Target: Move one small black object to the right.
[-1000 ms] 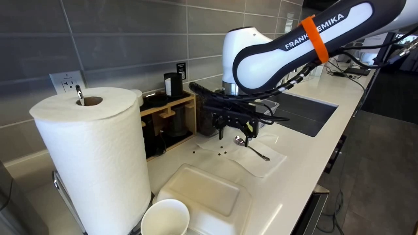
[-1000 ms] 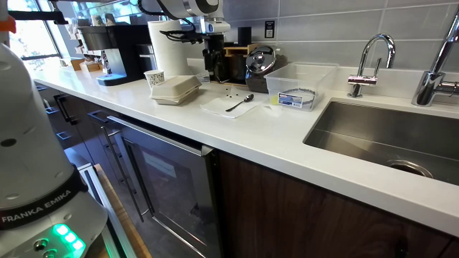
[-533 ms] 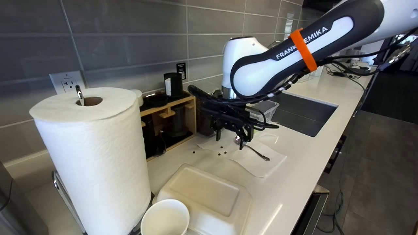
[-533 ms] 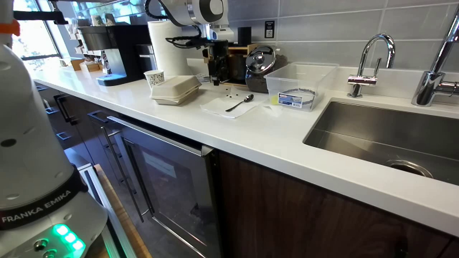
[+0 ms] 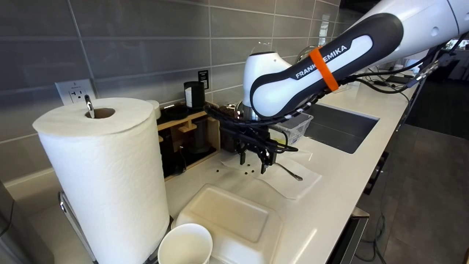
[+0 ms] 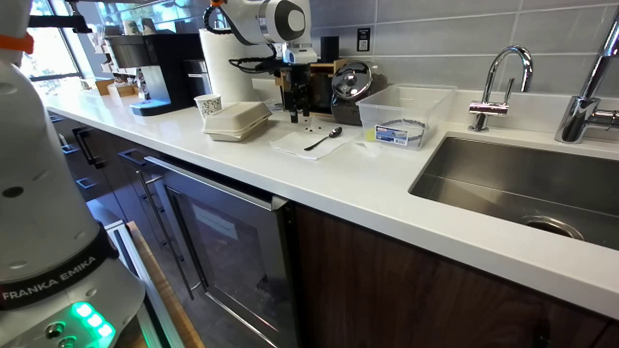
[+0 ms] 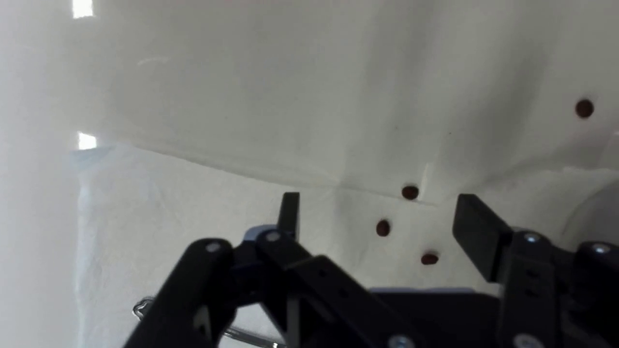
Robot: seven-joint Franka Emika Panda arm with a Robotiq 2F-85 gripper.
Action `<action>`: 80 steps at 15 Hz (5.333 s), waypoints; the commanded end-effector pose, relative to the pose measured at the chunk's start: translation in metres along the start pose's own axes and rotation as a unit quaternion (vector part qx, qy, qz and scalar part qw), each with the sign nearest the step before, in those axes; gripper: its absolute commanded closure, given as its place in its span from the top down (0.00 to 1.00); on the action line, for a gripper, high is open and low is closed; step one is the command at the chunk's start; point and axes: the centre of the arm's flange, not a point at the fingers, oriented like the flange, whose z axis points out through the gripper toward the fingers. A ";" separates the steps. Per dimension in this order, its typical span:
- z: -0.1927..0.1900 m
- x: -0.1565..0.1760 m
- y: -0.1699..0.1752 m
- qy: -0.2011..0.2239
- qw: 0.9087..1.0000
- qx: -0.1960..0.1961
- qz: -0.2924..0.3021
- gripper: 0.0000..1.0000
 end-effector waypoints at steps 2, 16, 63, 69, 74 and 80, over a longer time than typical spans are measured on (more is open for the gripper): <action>0.014 -0.004 -0.019 0.003 1.000 0.007 0.015 0.70; 0.029 0.000 -0.028 0.007 1.000 0.010 0.024 0.49; 0.037 -0.001 -0.024 0.012 1.000 0.017 0.021 0.14; 0.036 -0.001 -0.025 0.012 1.000 0.018 0.020 0.06; 0.036 -0.001 -0.025 0.013 1.000 0.017 0.020 0.02; 0.030 -0.003 -0.026 0.014 1.000 0.020 0.017 0.02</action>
